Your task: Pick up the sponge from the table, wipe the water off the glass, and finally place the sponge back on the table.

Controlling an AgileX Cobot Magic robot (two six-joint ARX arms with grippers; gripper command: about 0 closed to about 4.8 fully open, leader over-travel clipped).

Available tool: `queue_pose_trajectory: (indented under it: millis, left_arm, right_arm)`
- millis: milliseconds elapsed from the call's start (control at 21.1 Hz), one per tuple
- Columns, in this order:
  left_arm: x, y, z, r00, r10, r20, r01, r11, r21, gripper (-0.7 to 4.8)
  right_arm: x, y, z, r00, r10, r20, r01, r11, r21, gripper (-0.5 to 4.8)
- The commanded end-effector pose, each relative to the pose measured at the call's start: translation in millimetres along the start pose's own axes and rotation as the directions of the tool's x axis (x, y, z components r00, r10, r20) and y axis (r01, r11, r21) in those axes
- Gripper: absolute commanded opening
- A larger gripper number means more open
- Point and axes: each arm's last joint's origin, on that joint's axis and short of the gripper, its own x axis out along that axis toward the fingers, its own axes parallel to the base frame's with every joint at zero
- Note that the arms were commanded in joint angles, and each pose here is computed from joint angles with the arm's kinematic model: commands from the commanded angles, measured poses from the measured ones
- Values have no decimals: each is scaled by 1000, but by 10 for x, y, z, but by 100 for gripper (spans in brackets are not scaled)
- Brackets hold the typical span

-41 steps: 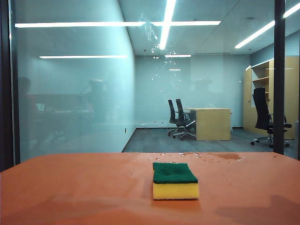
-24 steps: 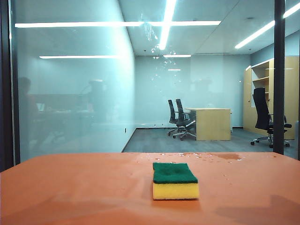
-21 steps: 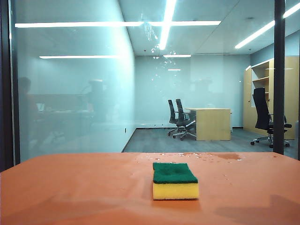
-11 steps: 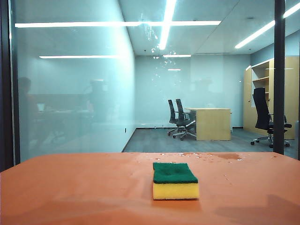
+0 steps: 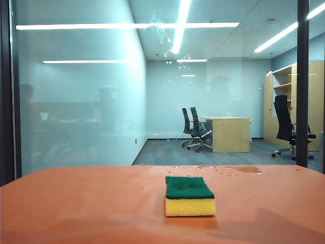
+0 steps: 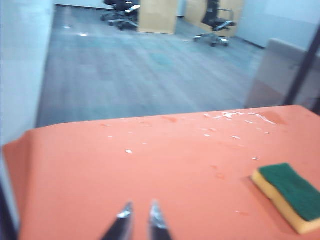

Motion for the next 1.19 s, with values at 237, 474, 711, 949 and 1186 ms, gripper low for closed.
queue_pose_trajectory:
  millis: [237,474,711,949,1186]
  left_arm:
    - [-4,-28,27,996,-86,11,86,996,6,133]
    - [-6,-47,30,988,-153,10,153,988,9,193]
    - [-6,-47,31,988,-153,11,153,988,9,193]
    - [-8,-55,30,984,-179,9,179,984,9,192]
    - [-9,-62,27,979,-205,6,205,979,9,192]
  right_arm:
    - [228,92,316,957,104,-272,-95,994,45,40]
    - [621,174,427,861,290,-418,-196,947,254,235]
    - [952,220,306,710,467,-527,-268,871,411,246]
    - [1239,315,62,619,511,-597,-257,849,461,329]
    - [1442,494,-176,536,551,-639,-249,827,505,329]
